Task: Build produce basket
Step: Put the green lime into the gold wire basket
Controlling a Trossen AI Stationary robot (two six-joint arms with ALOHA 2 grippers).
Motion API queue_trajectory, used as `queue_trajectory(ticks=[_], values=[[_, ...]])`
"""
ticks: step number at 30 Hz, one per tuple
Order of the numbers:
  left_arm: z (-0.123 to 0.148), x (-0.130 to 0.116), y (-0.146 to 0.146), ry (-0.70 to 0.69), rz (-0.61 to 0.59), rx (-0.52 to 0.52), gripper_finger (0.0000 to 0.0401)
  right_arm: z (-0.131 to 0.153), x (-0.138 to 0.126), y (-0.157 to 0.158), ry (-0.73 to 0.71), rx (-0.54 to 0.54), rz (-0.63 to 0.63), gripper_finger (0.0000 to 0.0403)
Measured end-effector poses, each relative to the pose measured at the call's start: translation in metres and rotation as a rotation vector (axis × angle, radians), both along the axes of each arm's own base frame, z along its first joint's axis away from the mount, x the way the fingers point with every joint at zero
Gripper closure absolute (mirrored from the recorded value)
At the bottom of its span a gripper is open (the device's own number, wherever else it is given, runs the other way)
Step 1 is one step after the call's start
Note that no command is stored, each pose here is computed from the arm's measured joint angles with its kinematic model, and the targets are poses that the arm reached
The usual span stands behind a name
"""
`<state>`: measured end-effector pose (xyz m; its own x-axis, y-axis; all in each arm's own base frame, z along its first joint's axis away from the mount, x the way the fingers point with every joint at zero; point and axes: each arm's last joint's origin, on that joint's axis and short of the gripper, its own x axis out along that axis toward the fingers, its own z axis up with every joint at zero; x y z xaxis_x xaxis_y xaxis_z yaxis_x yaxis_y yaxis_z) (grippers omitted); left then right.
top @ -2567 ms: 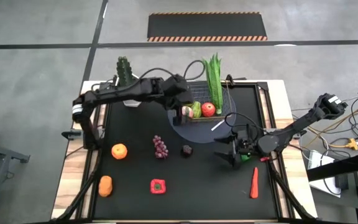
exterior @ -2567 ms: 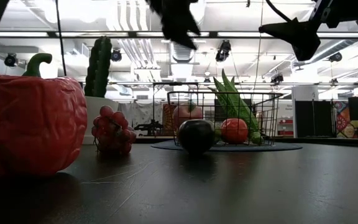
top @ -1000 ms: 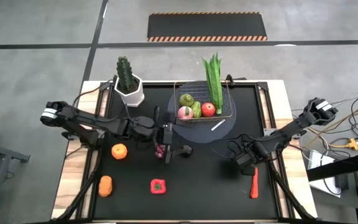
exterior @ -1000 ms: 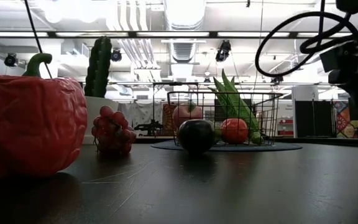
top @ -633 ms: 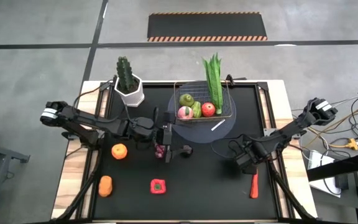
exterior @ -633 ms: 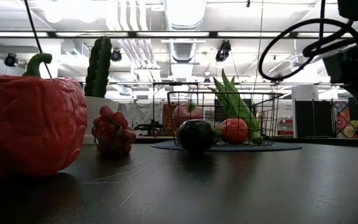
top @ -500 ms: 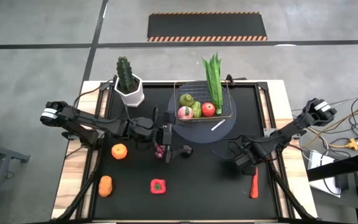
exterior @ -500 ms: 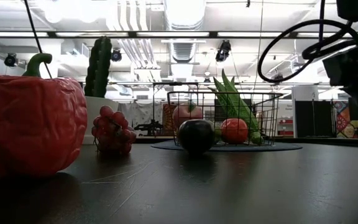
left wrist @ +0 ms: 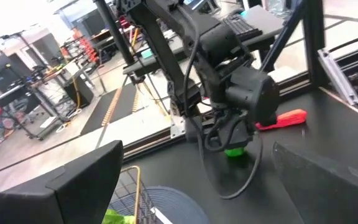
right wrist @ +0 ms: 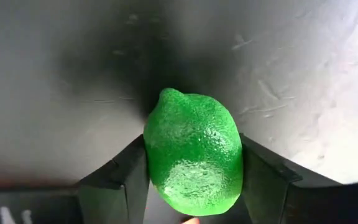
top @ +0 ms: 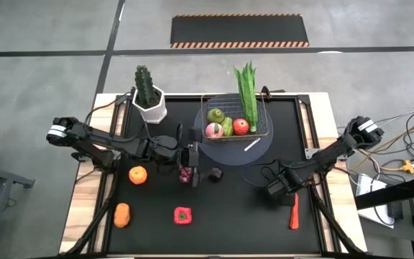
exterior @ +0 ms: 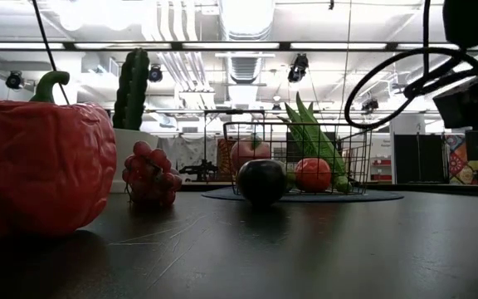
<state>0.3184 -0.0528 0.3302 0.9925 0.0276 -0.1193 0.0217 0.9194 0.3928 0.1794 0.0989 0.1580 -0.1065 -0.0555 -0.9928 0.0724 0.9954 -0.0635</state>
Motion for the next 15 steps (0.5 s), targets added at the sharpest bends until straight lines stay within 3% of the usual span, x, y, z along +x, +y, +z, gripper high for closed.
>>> queue_trajectory(ticks=[5, 10, 15], values=[[-0.002, 0.0, 0.0, 0.005, 0.009, 0.003, 0.0008, 0.018, 0.01, 0.004, -0.175, 0.037, -0.046, 0.0219], [-0.004, 0.0, 0.0, 0.005, 0.008, 0.003, 0.0008, 0.033, 0.023, 0.006, -0.451, 0.02, -0.052, 0.0214], [-0.006, -0.001, 0.002, -0.006, 0.067, 0.032, 0.0008, 0.051, 0.041, 0.007, -0.817, -0.116, -0.078, 0.0212]])
